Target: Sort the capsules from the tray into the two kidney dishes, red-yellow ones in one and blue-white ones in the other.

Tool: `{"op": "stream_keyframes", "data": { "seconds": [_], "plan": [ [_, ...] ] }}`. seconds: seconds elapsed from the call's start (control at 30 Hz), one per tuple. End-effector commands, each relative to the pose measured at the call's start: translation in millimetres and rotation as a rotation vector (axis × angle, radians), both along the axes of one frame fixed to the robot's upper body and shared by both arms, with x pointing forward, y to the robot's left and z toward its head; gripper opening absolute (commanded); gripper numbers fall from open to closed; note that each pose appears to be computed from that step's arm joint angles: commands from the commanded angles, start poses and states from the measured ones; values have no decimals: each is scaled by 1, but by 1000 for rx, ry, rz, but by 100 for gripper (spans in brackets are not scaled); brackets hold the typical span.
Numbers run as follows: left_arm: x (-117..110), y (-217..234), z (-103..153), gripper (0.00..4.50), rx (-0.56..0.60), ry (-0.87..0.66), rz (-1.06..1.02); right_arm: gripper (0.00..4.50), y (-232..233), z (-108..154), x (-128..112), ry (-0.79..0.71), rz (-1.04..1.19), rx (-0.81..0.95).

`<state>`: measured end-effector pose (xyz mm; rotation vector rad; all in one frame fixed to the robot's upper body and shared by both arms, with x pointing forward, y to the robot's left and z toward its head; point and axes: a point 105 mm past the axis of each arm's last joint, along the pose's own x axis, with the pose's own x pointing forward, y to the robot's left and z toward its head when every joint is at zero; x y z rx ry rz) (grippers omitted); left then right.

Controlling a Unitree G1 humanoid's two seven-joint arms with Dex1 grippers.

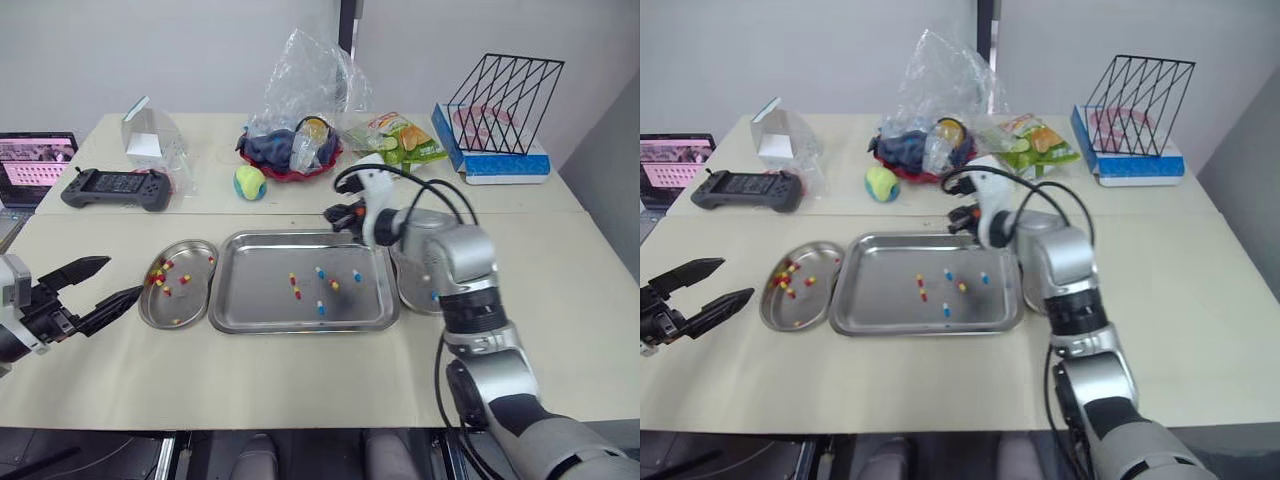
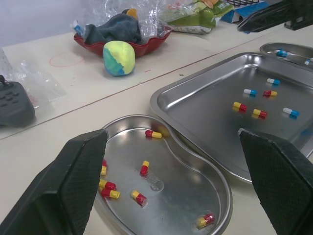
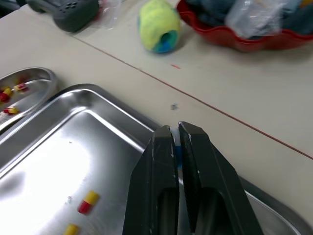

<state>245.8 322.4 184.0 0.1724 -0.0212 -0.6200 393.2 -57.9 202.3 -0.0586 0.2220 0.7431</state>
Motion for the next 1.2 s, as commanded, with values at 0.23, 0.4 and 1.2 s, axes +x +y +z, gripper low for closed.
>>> {"op": "stream_keyframes", "data": {
  "seconds": [0.23, 0.4, 1.2],
  "plan": [
    [18, -6, 5, 450, -6, -22, -58, 3, -123, -23, -11, 36, -237, -106],
    [23, -7, 6, 450, -3, -23, -72, 3, -136, -35, -15, 74, -283, -94],
    [15, 44, 5, 450, 30, -89, 133, 446, -293, -3, -45, -208, -502, 81]
  ]
}}
